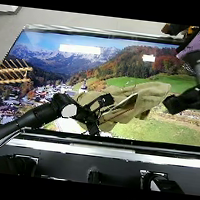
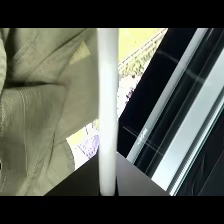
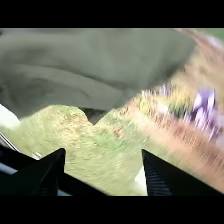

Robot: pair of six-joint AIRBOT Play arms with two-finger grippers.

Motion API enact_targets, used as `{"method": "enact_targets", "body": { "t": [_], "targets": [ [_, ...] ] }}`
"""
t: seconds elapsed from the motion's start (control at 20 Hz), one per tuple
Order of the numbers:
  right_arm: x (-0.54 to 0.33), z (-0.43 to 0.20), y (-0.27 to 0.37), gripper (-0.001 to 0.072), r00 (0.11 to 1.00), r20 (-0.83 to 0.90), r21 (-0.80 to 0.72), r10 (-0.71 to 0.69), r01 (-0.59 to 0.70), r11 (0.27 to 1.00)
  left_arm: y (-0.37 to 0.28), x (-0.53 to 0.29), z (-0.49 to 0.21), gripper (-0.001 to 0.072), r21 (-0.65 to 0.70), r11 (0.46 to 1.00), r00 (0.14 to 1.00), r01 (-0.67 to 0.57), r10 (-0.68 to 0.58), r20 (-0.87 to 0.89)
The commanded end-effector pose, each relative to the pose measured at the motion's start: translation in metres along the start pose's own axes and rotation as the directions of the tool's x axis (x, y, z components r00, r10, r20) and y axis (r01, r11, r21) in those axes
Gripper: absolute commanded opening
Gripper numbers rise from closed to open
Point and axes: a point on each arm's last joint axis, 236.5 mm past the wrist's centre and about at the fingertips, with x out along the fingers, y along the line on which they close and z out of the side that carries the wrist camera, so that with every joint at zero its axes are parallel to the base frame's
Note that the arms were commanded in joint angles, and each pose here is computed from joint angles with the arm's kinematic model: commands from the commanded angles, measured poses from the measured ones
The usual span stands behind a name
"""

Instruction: Fold the clothes and pants, and hang the long-sleeved shirts on hangers.

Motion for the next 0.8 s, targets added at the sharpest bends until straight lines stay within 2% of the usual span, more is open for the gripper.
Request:
{"method": "enact_targets", "body": {
  "t": [0.0, 0.2, 0.45, 0.5, 0.55, 0.65, 0.75],
  "targets": [
    [0.026, 0.028, 0.027, 0.056, 0.993, 0.034, -0.637, 0.11, -0.063, 0.768, 0.001, 0.001, -0.007, 0.002, 0.025, 1.0, 1.0, -0.002, 0.002, -0.029],
    [0.056, 0.047, 0.045, 0.056, 0.988, 0.023, -0.684, 0.155, -0.097, 0.723, 0.003, 0.003, -0.008, 0.002, 0.028, 1.0, 0.999, -0.007, 0.008, -0.037],
    [0.088, 0.041, 0.047, 0.0544, 0.979, -0.047, -0.673, 0.198, -0.177, 0.718, 0.004, 0.007, -0.01, 0.002, 0.025, 1.0, 0.999, -0.005, 0.006, -0.047],
    [0.093, 0.039, 0.048, 0.0514, 0.977, -0.061, -0.669, 0.206, -0.194, 0.718, 0.004, 0.007, -0.01, 0.002, 0.025, 1.0, 0.999, -0.005, 0.006, -0.047],
    [0.097, 0.038, 0.05, 0.045, 0.973, -0.073, -0.666, 0.219, -0.211, 0.716, 0.004, 0.007, -0.01, 0.002, 0.025, 1.0, 0.999, -0.005, 0.006, -0.047],
    [0.098, 0.036, 0.051, 0.0285, 0.97, -0.083, -0.664, 0.226, -0.223, 0.714, 0.004, 0.007, -0.01, 0.002, 0.024, 1.0, 0.999, -0.004, 0.005, -0.047],
    [0.097, 0.034, 0.053, 0.0249, 0.968, -0.089, -0.662, 0.233, -0.232, 0.712, 0.004, 0.007, -0.01, 0.002, 0.024, 1.0, 0.999, -0.004, 0.005, -0.047]
  ]
}}
